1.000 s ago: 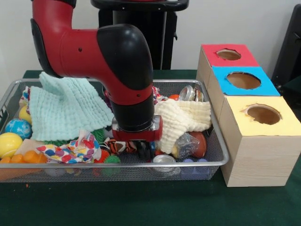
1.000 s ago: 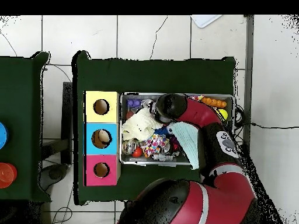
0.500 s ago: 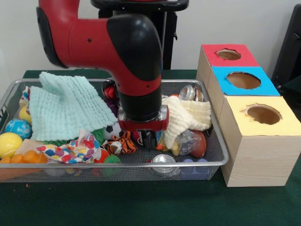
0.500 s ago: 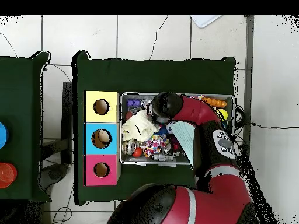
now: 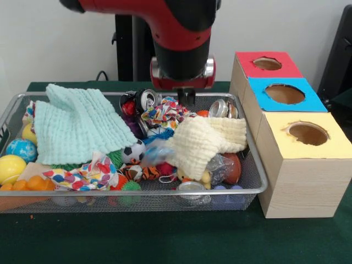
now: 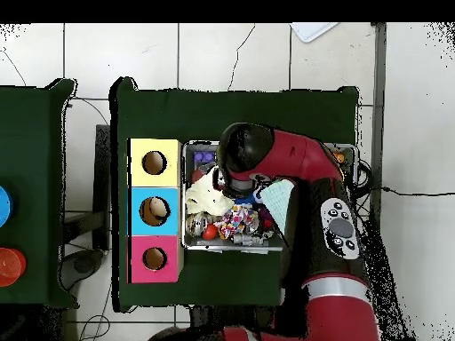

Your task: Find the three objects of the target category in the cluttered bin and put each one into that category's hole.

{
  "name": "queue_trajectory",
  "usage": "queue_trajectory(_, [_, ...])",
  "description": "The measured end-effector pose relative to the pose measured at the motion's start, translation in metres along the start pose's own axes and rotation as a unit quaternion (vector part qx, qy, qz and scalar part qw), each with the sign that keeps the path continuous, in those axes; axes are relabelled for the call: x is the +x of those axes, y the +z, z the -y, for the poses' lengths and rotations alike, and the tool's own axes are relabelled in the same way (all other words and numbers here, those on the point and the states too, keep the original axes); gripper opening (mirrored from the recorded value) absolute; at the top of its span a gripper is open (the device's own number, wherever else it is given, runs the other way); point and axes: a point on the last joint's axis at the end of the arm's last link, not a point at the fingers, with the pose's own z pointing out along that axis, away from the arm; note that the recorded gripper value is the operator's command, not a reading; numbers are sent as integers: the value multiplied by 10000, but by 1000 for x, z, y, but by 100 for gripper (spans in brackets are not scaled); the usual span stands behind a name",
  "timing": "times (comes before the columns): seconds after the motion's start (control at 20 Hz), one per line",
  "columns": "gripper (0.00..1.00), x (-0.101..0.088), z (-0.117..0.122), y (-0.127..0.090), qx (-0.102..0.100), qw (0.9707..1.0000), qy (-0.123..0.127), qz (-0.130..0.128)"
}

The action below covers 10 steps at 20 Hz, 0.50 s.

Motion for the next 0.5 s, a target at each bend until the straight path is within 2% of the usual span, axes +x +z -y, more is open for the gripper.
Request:
queue_trajectory(0.1, [0, 7, -1, -14, 18, 10000, 12, -85])
queue_trajectory(0.2, [0, 8, 2, -20, 34, 10000, 35, -26])
queue_trajectory(0.3, [0, 8, 4, -21, 40, 10000, 51, 41])
queue_trajectory(0.35, [0, 7, 8, -20, 50, 9998, 77, 174])
queue_trajectory(0.5, [0, 5, 12, -17, 67, 9994, 102, 332])
